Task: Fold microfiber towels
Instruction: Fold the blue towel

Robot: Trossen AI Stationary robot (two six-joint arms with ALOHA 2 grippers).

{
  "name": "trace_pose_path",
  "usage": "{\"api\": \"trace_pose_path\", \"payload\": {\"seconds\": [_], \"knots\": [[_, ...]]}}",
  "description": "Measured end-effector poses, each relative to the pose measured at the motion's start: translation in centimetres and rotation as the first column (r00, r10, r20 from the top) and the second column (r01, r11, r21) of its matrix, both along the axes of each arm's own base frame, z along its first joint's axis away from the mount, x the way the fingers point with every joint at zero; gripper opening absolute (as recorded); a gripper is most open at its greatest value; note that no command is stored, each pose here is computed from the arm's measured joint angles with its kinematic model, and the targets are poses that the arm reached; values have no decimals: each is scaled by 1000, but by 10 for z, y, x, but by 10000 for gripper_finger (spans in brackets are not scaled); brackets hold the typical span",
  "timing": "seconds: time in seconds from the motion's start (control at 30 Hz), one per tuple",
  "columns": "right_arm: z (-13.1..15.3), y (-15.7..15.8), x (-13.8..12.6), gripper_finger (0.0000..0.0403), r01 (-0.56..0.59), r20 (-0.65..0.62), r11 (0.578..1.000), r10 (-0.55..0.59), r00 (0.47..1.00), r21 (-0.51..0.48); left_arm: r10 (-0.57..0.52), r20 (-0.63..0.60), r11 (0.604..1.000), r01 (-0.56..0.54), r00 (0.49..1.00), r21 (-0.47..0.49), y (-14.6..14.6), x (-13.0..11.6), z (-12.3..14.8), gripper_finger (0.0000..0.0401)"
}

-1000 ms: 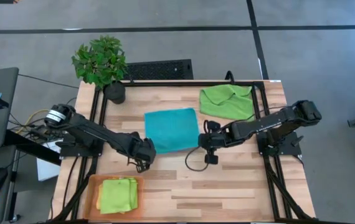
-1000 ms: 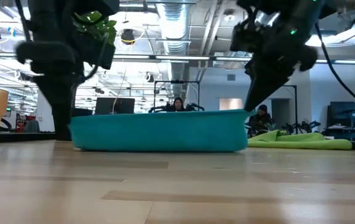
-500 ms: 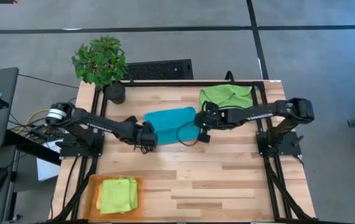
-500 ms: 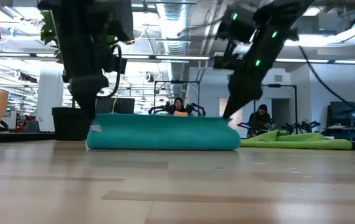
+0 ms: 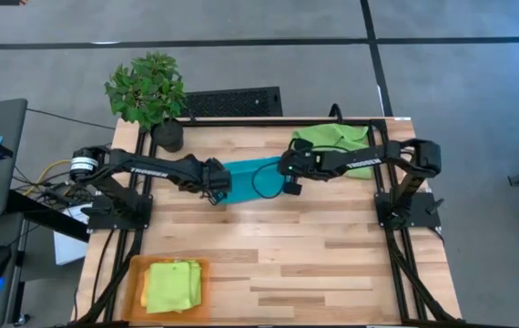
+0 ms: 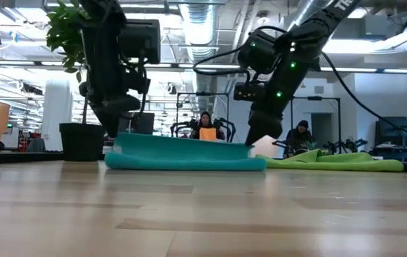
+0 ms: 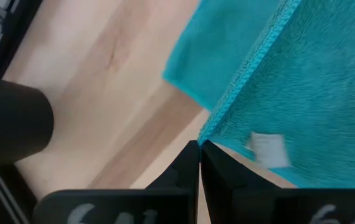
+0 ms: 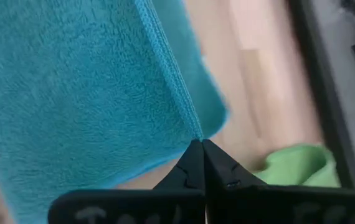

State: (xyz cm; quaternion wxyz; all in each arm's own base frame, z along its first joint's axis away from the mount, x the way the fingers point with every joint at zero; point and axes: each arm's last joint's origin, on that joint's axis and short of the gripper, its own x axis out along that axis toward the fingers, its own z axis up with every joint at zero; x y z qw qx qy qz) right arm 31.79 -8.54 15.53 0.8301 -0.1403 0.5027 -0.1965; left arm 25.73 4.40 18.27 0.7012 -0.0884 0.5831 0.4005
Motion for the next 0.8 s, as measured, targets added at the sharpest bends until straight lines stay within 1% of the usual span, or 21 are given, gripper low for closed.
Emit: {"api": "trace_pose_path", "payload": {"seconds": [0.17,0.27,0.37,0.47,0.57,0.67,0.8], "knots": [[2,-17,-3,6,40,14,999,-40,999,-8,7,34,1000,-6,999,-11,14,2,0,0],[1,-24,-7,6,59,6,998,-59,998,5,16,60,1000,-15,998,-26,19,4,0,0],[1,-29,-8,12,79,14,997,-79,997,5,17,79,1000,-16,997,-19,21,6,1,0],[1,-32,-9,25,76,7,997,-76,997,1,-3,92,1000,2,996,3,22,8,1,0],[1,-32,-10,42,62,-4,998,-62,998,-1,-55,87,998,54,995,16,23,10,2,3],[1,-33,-9,61,64,4,998,-64,998,-4,-66,82,998,65,994,16,23,12,-1,22],[1,-33,-9,92,63,10,998,-63,998,-5,-62,41,998,62,997,11,24,15,-12,67]]}}
